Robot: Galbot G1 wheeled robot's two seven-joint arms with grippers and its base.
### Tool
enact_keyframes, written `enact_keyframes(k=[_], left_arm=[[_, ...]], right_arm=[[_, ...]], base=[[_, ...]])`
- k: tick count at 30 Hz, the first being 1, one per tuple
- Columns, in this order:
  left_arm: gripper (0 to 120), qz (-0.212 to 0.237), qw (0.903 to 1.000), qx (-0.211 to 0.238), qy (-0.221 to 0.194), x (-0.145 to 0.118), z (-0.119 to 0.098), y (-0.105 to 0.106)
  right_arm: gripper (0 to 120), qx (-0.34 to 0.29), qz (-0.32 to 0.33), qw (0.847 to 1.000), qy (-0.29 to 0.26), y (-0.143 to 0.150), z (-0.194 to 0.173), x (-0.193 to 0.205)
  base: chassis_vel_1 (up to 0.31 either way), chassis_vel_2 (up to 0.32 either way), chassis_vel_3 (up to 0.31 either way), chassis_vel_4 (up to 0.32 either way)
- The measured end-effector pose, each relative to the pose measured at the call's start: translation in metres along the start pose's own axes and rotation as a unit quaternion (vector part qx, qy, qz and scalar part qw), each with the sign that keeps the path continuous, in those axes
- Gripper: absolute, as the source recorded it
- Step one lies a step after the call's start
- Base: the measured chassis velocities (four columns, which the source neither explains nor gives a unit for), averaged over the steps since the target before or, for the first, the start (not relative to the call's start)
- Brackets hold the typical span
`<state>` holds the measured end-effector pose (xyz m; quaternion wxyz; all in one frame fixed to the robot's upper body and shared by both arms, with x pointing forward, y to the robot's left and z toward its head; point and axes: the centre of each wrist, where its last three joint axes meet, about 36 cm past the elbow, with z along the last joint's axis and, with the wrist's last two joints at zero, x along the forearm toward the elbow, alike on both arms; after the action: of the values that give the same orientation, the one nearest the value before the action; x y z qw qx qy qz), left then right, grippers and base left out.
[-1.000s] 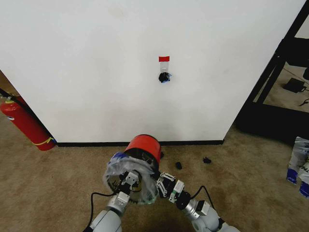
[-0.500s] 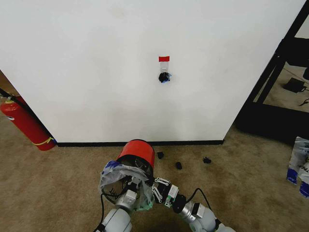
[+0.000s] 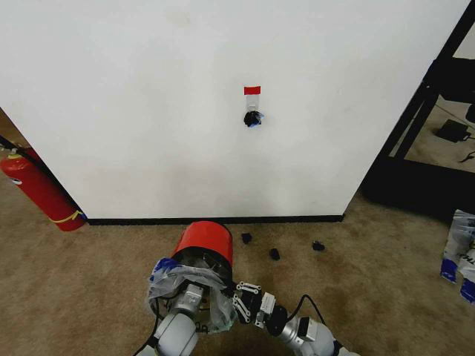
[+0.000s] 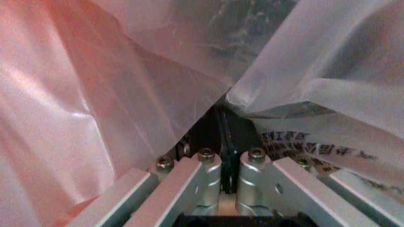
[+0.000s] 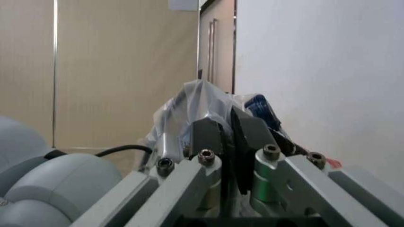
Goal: Pick up the garbage bag from the wall and place it over the trash bin.
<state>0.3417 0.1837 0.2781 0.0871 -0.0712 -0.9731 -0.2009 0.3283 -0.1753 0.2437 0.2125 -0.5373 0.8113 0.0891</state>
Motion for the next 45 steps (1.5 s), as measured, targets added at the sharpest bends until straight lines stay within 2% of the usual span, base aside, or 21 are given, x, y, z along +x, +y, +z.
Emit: enact_keyframes(k=[6,12,20,27,34,45], left_arm=[[0,0.008,1.0000,0.002,-0.001,0.007,-0.001,-0.001],[0,0.053,0.9984,0.014,-0.015,0.024,-0.012,-0.018],[0,0.071,0.9971,0.017,-0.020,0.026,-0.014,-0.032],[0,0.074,0.9966,0.025,-0.028,0.017,-0.020,-0.036],[0,0.069,0.9972,0.024,-0.020,0.007,-0.012,-0.036],[0,0.040,0.9992,0.006,-0.006,-0.005,0.003,-0.020]], right_arm=[[1,0.004,0.001,1.000,-0.001,-0.004,-0.002,0.001],[1,0.007,0.016,1.000,-0.003,-0.011,0.003,-0.004],[1,0.011,0.038,0.999,-0.004,-0.018,0.008,-0.008],[1,0.002,0.016,1.000,0.005,-0.012,0.016,-0.004],[1,-0.004,-0.006,1.000,0.009,-0.006,0.018,-0.001],[1,-0.002,-0.009,1.000,0.003,-0.010,0.008,0.004]], base=[[0.000,0.000,0.000,0.000],[0.000,0.000,0.000,0.000],[0.000,0.000,0.000,0.000],[0.000,0.000,0.000,0.000],[0.000,0.000,0.000,0.000],[0.000,0.000,0.000,0.000]])
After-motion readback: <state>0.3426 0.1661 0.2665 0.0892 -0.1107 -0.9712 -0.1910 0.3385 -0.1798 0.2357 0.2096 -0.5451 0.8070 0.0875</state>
